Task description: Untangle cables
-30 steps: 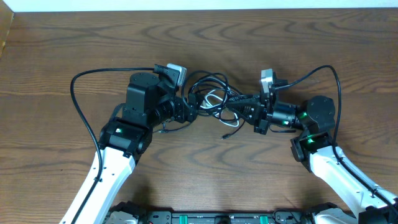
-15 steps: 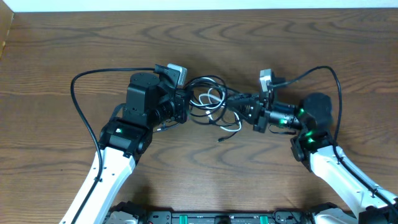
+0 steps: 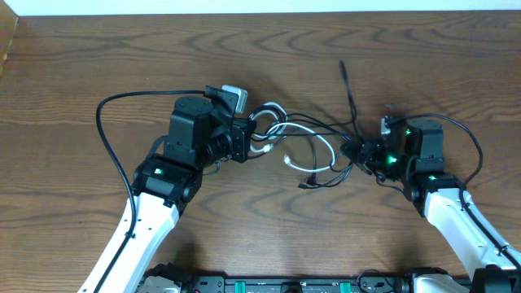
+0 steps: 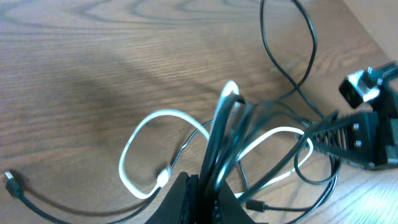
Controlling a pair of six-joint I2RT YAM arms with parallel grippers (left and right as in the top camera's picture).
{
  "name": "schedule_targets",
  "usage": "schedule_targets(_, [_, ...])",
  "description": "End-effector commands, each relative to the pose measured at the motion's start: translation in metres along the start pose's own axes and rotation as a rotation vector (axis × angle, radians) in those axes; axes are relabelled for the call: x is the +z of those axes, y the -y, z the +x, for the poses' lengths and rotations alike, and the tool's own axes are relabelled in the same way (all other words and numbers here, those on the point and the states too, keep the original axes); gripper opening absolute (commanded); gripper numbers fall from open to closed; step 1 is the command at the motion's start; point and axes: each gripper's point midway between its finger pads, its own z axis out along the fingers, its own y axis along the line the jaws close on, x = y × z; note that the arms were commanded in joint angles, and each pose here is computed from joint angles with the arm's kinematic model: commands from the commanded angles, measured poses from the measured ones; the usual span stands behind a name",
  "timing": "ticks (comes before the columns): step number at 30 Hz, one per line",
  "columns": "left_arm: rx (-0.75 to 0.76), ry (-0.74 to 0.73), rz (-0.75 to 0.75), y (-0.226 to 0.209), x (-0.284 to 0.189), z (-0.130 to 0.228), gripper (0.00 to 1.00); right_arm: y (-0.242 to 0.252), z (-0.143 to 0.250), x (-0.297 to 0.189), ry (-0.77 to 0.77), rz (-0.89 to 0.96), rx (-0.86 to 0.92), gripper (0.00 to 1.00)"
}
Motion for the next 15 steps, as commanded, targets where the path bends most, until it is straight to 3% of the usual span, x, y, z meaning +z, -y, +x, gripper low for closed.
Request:
schedule_targets(1, [-0.103,0.079,-0.191,-0.035,-0.011,-0.017,0.07,0.043,-0.025,-0.014,0.133,0.173,0.112,0.01])
schedule_targets(9, [-0.384,0.144,-0.455,-0.081,-0.026,-0.009,0.08,0.062,-0.023,-0.021,0.135,0.237,0.175,0.01])
schedule_targets(15, [-0.485,0.167,-0.501,-0.089,-0.030,-0.005,0.08,0.066,-0.022,-0.022,0.135,0.253,0.184,0.08])
